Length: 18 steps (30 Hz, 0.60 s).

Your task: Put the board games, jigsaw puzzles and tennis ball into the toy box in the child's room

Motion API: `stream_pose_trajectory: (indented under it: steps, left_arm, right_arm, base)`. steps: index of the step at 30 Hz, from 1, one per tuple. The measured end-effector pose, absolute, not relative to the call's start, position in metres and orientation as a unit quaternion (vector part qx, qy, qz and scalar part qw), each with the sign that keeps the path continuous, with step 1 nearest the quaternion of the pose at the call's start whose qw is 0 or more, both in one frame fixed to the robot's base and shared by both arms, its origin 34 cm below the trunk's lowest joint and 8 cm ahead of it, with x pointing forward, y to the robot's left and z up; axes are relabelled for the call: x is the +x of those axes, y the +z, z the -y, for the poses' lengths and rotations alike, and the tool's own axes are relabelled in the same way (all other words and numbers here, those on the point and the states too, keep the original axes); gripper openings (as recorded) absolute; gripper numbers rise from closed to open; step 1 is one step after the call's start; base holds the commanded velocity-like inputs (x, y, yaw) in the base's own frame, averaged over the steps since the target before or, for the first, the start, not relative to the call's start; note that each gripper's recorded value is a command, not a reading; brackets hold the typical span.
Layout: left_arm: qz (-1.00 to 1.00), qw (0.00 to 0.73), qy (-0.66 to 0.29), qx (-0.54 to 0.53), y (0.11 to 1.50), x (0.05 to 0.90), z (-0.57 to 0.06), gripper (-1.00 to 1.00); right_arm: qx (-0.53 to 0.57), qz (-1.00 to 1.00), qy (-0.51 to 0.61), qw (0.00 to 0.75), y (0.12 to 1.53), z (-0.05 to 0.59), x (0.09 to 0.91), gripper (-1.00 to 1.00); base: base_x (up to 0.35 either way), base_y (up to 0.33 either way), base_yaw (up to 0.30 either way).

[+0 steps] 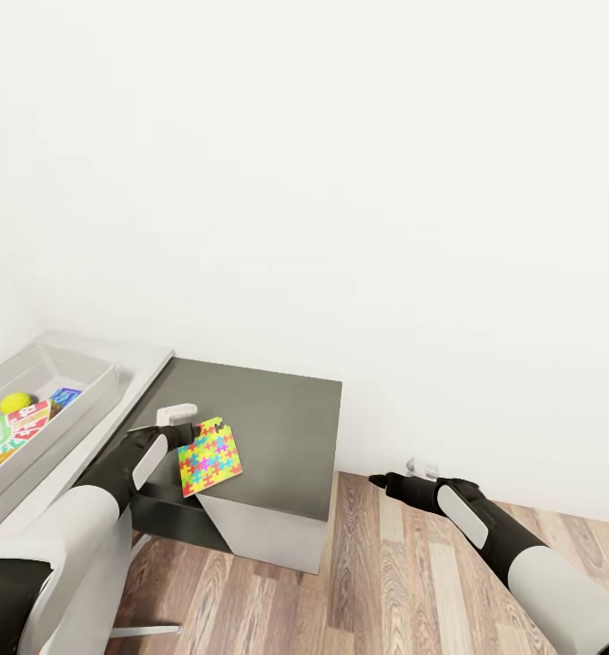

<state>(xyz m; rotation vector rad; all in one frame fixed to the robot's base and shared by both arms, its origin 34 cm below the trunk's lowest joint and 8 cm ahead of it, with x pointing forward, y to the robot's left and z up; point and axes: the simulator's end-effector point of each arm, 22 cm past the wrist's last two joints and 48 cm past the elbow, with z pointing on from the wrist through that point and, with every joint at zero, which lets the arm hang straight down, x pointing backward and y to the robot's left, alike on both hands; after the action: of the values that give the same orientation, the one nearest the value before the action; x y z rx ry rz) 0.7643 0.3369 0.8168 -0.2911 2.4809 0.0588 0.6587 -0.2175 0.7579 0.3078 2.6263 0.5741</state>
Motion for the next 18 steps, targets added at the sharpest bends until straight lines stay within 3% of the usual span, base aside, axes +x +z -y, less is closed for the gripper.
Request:
stream_pose_trajectory:
  steps: [18]
  left_arm:
    - [-0.946, 0.305, 0.015, -0.11, 0.8138, 0.7607, -0.3341, 1.0]
  right_arm:
    - [0.11, -0.948, 0.208, 0.215, 0.7579, 0.2168, 0.6582, 1.0]
  base:
    - [0.0, 0.0, 0.0]
